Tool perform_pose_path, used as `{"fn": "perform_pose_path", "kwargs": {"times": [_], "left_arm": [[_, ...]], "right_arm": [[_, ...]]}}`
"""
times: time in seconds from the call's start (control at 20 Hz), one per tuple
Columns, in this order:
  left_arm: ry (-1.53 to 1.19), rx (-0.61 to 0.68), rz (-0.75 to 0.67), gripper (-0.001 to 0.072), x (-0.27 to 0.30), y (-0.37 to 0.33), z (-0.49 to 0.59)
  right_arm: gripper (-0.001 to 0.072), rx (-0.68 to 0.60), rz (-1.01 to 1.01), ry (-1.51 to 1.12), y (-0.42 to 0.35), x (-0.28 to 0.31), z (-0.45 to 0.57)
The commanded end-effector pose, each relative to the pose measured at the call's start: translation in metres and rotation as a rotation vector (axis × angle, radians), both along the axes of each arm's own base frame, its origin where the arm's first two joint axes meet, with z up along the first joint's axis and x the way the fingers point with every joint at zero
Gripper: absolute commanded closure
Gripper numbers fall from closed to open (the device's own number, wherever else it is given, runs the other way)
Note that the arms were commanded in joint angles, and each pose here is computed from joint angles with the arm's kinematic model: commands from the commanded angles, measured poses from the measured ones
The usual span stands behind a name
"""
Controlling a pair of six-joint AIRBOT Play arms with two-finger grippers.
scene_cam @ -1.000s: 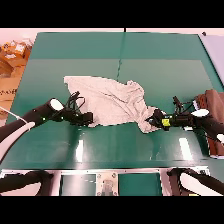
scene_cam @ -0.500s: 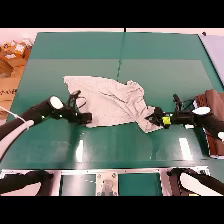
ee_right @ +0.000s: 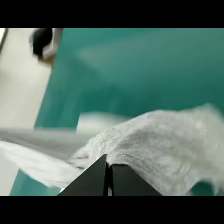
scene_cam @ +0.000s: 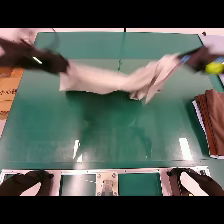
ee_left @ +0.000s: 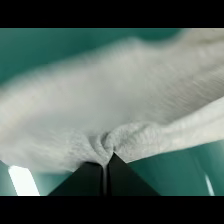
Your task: Fold the shirts.
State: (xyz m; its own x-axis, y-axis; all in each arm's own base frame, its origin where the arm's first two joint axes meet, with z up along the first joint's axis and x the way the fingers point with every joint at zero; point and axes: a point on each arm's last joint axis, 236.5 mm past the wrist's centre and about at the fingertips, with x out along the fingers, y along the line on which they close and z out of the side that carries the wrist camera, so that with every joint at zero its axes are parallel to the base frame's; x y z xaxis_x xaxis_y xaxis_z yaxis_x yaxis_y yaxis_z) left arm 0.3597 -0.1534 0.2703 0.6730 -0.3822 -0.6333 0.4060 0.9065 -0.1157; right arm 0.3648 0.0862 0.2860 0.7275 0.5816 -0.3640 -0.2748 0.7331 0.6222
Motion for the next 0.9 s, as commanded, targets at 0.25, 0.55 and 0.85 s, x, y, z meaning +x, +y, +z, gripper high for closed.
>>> {"fn": "perform_pose_path", "kwargs": {"times": [0.25,0.55,0.85], "left_arm": [[-0.488,-0.038,0.068,0.0688,-0.092,0.056,0.211],[-0.361,0.049,0.037,0.0687,-0.031,0.037,0.138],[-0.068,0.138,0.014,0.0687,0.087,0.0,-0.017]], "right_arm": [[0.0701,-0.187,-0.304,-0.559,-0.027,-0.125,0.217],[0.07,-0.16,-0.341,-0.449,-0.054,-0.091,0.184],[0.07,-0.013,-0.263,-0.014,-0.084,0.032,-0.014]]}}
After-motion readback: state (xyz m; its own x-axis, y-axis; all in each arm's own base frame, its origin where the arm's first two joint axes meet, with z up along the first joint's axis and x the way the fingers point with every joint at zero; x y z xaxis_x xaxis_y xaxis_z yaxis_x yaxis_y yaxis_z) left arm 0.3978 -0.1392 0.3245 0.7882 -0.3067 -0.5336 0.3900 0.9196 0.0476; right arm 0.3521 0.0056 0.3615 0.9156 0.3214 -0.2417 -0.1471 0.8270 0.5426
